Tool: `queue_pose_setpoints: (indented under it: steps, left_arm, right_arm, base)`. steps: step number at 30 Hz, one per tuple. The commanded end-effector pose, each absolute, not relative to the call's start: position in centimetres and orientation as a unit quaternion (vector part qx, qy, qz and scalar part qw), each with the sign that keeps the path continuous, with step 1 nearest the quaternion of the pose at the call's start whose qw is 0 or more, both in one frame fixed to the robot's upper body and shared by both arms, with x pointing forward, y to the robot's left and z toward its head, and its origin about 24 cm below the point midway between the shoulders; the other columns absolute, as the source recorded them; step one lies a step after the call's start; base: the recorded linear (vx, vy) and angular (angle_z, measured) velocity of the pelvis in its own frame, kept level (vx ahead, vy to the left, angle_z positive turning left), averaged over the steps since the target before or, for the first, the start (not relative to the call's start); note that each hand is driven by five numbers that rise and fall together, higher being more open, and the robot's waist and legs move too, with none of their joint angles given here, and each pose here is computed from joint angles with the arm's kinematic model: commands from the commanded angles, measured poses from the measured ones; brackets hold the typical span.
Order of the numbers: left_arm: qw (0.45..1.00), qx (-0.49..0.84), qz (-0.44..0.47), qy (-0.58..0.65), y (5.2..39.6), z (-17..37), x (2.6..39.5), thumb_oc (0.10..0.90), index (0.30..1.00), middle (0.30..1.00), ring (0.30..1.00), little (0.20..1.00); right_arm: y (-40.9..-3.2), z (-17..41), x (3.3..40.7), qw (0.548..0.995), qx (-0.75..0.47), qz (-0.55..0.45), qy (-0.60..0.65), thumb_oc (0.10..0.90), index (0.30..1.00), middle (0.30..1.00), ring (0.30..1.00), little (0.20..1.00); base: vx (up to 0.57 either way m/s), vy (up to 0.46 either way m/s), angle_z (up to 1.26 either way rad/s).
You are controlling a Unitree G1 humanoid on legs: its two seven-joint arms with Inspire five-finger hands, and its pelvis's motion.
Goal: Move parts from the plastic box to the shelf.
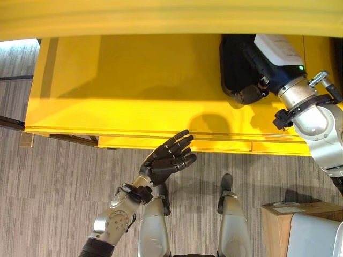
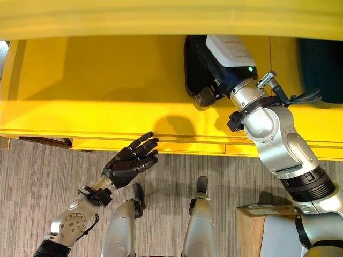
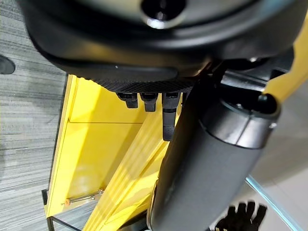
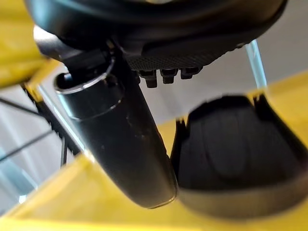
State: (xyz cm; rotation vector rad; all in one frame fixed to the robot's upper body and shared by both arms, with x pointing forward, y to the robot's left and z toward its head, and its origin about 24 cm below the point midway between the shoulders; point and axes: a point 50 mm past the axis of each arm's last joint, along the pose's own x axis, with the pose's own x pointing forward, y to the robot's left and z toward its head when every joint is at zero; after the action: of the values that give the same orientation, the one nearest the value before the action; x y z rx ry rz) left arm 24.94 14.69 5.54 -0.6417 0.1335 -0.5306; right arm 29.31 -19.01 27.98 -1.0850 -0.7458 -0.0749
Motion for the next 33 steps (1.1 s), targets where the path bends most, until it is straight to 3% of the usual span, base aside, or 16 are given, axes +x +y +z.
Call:
queue_pose_setpoints:
  steps: [1, 5, 11, 14, 19, 21, 33]
  left_arm:
    - [0.888, -0.361, -0.279, -0.059, 14.2, 9.6, 23.8, 0.9, 1.0, 1.0, 1.0, 1.0]
    - [0.889, -0.38, -0.25, -0.059, 15.0, 8.4, 22.5, 0.9, 1.0, 1.0, 1.0, 1.0]
    - [0.891, -0.385, -0.234, -0.058, 15.8, 7.8, 21.9, 0.9, 1.0, 1.0, 1.0, 1.0]
    - [0.902, -0.379, -0.203, -0.044, 18.1, 6.4, 20.6, 0.9, 1.0, 1.0, 1.0, 1.0]
    - [0.902, -0.378, -0.203, -0.043, 18.2, 6.4, 20.6, 0.9, 1.0, 1.0, 1.0, 1.0]
    - [0.908, -0.374, -0.187, -0.026, 19.3, 6.0, 20.1, 0.9, 1.0, 1.0, 1.0, 1.0]
    - [0.91, -0.365, -0.195, -0.024, 19.4, 6.3, 20.3, 0.9, 1.0, 1.0, 1.0, 1.0]
  right_arm:
    - [-19.8, 33.1, 23.6, 0.726, -0.338, -0.182, -0.571, 0.9, 1.0, 1.0, 1.0, 1.0]
    - [-23.1, 26.1, 21.6, 0.728, -0.279, -0.312, -0.543, 0.9, 1.0, 1.0, 1.0, 1.0]
    - [-23.9, 23.4, 20.4, 0.738, -0.256, -0.335, -0.527, 0.9, 1.0, 1.0, 1.0, 1.0]
    - [-26.3, 16.6, 19.3, 0.835, -0.193, -0.358, -0.369, 0.9, 1.0, 1.0, 1.0, 1.0]
    - [-26.4, 16.3, 19.3, 0.839, -0.194, -0.358, -0.362, 0.9, 1.0, 1.0, 1.0, 1.0]
    - [-26.7, 13.8, 19.3, 0.874, -0.238, -0.323, -0.274, 0.9, 1.0, 1.0, 1.0, 1.0]
    - [-26.7, 12.5, 19.5, 0.903, -0.211, -0.301, -0.222, 0.9, 1.0, 1.0, 1.0, 1.0]
  base:
    - [0.08, 0.117, -0.05]
    - [0.16, 0.17, -0.08]
    - [0.09, 0.064, -0.08]
    - [0.16, -0.045, 0.09]
    - [0.02, -0.021, -0.01]
    - [0.03, -0.173, 0.02]
    - [-0.01, -0.024, -0.07]
